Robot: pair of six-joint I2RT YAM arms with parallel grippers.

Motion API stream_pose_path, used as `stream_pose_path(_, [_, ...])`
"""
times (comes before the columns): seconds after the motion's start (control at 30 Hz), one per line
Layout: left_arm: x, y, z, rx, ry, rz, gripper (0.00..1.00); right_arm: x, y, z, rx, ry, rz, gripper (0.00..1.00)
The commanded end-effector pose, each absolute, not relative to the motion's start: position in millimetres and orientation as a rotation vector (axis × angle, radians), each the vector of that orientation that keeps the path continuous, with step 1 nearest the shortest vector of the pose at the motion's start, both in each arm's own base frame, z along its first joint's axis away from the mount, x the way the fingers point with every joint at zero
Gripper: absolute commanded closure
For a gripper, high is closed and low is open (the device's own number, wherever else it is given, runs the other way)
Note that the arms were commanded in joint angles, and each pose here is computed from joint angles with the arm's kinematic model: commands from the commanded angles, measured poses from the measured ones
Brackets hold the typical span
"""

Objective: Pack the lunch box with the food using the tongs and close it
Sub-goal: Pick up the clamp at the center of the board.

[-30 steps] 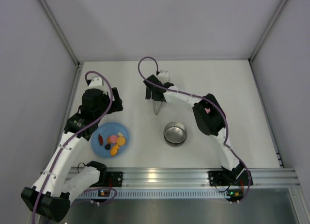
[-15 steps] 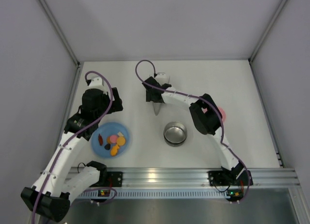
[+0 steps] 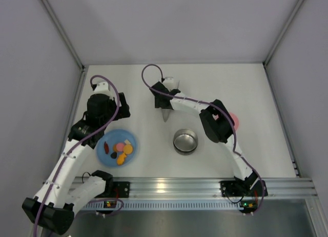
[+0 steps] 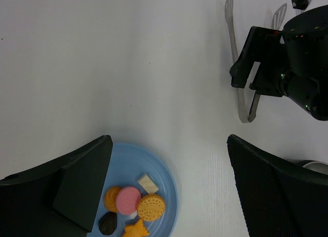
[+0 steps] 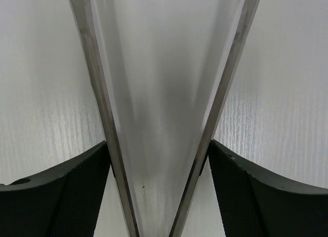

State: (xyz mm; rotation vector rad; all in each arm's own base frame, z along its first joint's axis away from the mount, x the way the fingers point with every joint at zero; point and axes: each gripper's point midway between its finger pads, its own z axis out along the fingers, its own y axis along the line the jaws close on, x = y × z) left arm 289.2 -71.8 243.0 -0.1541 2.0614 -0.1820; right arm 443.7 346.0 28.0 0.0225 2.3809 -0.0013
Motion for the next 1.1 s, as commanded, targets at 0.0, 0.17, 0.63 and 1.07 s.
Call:
stream_pose_path(0.0, [296, -74, 247, -0.15, 2.033, -0.18, 0.01, 424, 341, 18, -0.079, 2.409, -0.06, 0.28])
stream_pose_path(0.17, [297, -74, 246, -0.145, 2.036, -0.173, 0.01, 419, 329, 28, -0.151, 2.371, -0.07, 0.49])
stream_pose_path(0.63, [297, -73, 245, -0.147, 2.042, -0.161, 0.01, 409, 303, 101, -0.184, 2.242, -0.052, 0.55])
stream_pose_path(1.07, [298, -73, 241, -0.146, 2.052, -0.15, 0.01, 389, 291, 162, -0.178, 2.187, 0.056, 0.56])
